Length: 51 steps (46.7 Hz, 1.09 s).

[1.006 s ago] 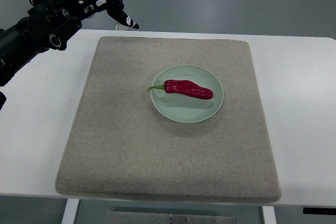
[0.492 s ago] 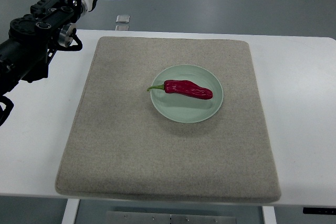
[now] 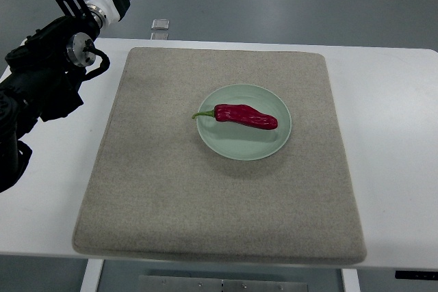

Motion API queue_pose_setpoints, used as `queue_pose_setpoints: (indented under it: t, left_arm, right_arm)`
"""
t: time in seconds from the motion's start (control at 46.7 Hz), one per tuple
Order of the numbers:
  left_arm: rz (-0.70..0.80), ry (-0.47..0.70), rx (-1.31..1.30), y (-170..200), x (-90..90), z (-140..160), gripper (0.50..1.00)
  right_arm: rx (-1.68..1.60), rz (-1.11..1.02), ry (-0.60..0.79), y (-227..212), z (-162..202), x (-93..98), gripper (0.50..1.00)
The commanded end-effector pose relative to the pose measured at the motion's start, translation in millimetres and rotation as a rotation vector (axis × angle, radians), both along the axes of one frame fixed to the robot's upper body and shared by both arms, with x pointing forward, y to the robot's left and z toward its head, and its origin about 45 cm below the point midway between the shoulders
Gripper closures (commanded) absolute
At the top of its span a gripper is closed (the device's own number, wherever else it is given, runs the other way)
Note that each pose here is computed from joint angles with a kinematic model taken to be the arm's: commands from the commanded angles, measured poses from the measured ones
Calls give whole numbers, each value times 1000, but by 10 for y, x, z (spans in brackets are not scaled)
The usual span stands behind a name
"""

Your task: Place red pepper on plate with left hand

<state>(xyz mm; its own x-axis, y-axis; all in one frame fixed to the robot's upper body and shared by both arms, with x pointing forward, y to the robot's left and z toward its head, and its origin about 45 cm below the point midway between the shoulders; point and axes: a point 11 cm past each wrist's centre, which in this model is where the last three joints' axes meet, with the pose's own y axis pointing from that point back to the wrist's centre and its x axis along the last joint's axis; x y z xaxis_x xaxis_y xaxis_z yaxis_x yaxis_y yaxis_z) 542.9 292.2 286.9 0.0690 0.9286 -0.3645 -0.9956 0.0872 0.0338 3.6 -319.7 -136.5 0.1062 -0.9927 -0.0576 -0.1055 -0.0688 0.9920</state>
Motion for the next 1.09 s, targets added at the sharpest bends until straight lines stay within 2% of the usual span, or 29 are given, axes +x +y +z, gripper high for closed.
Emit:
queue_pose_setpoints:
  t: [0.0, 0.342, 1.07]
  left_arm:
    - [27, -6, -56, 68, -48, -99, 536]
    - [20, -56, -167, 138, -102, -118, 527]
    - [3, -42, -156, 91, -113, -174, 508]
  right_arm:
    - [0, 0, 0, 0, 0, 0, 568]
    - [0, 0, 0, 0, 0, 0, 568]
    - [0, 0, 0, 0, 0, 0, 568]
